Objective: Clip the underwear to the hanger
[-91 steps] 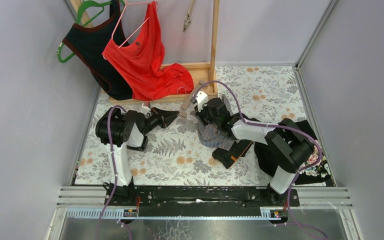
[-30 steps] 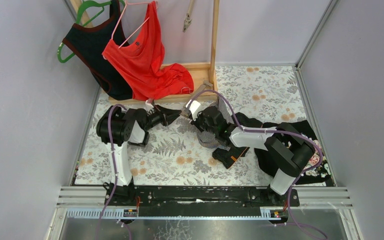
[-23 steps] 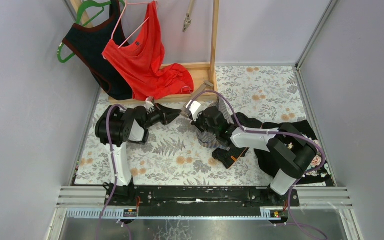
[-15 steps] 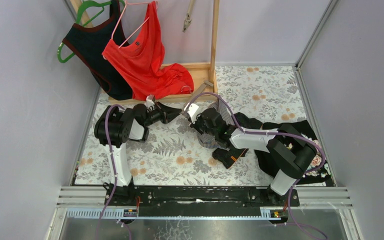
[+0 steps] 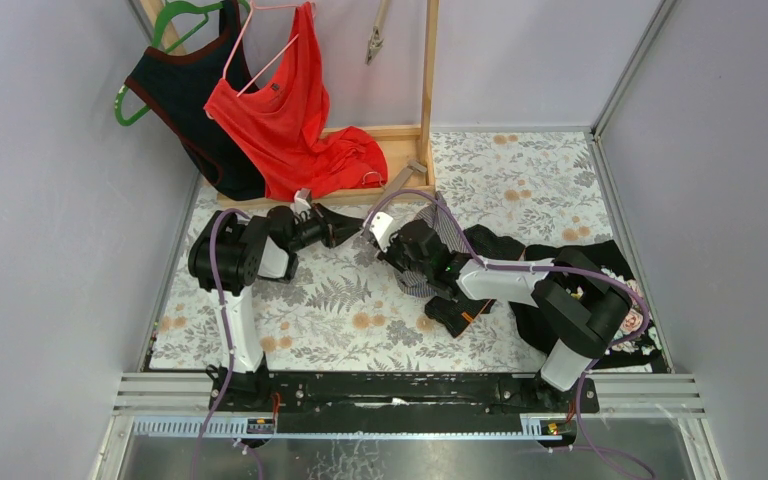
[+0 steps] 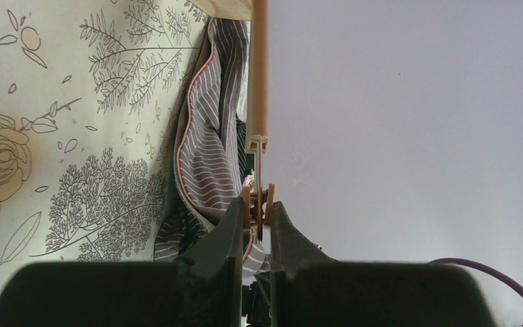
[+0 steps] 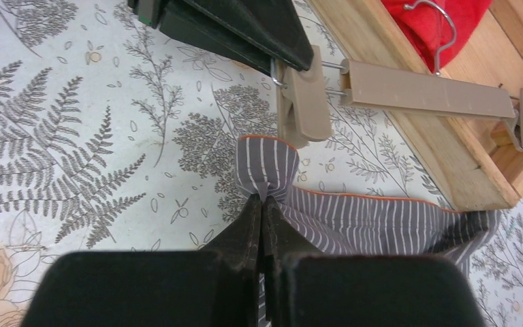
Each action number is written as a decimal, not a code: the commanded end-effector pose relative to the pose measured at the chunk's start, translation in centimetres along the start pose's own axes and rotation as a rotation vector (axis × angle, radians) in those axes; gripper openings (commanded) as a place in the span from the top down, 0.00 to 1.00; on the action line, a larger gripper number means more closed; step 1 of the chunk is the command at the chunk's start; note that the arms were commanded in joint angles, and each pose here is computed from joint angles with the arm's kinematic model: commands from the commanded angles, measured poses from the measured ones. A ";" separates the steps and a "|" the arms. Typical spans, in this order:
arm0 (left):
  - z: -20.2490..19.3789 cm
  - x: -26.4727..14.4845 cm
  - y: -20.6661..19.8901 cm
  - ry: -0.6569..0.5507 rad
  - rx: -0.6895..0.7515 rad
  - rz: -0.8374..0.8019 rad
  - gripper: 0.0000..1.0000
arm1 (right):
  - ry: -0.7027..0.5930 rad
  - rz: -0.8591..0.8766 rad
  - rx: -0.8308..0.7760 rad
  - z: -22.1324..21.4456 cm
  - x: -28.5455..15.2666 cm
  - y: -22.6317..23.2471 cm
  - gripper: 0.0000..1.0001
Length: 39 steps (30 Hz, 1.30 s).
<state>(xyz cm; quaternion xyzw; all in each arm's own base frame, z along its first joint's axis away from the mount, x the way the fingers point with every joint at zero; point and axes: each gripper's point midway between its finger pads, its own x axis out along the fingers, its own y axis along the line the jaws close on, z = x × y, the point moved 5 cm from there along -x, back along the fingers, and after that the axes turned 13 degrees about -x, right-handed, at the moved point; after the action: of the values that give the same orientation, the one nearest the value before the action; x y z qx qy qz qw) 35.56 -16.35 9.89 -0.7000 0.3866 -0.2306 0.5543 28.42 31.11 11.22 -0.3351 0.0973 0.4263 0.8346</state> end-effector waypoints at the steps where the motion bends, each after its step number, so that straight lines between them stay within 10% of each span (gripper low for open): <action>1: -0.6 -0.2 0.1 0.050 0.002 0.025 1.00 | 0.006 -0.126 0.009 1.5 0.1 -2.0 1.00; 10: 0.1 -0.9 0.0 0.022 -0.004 0.019 1.00 | 0.096 -0.294 0.031 -0.2 -0.9 -3.7 1.00; 21: 2.4 -3.2 -1.4 -0.062 0.006 0.000 1.00 | 0.119 -0.045 0.056 0.0 2.0 -0.2 0.97; 39: 3.1 -4.8 -1.5 -0.084 -0.011 -0.030 1.00 | 0.152 0.171 0.176 1.8 -1.7 4.5 0.63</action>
<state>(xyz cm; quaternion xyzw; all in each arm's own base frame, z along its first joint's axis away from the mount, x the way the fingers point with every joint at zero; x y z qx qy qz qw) 36.00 -10.74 10.61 -0.7211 0.3563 -0.1913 0.5625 25.47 32.73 8.16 -0.3250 0.2345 0.4406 0.8033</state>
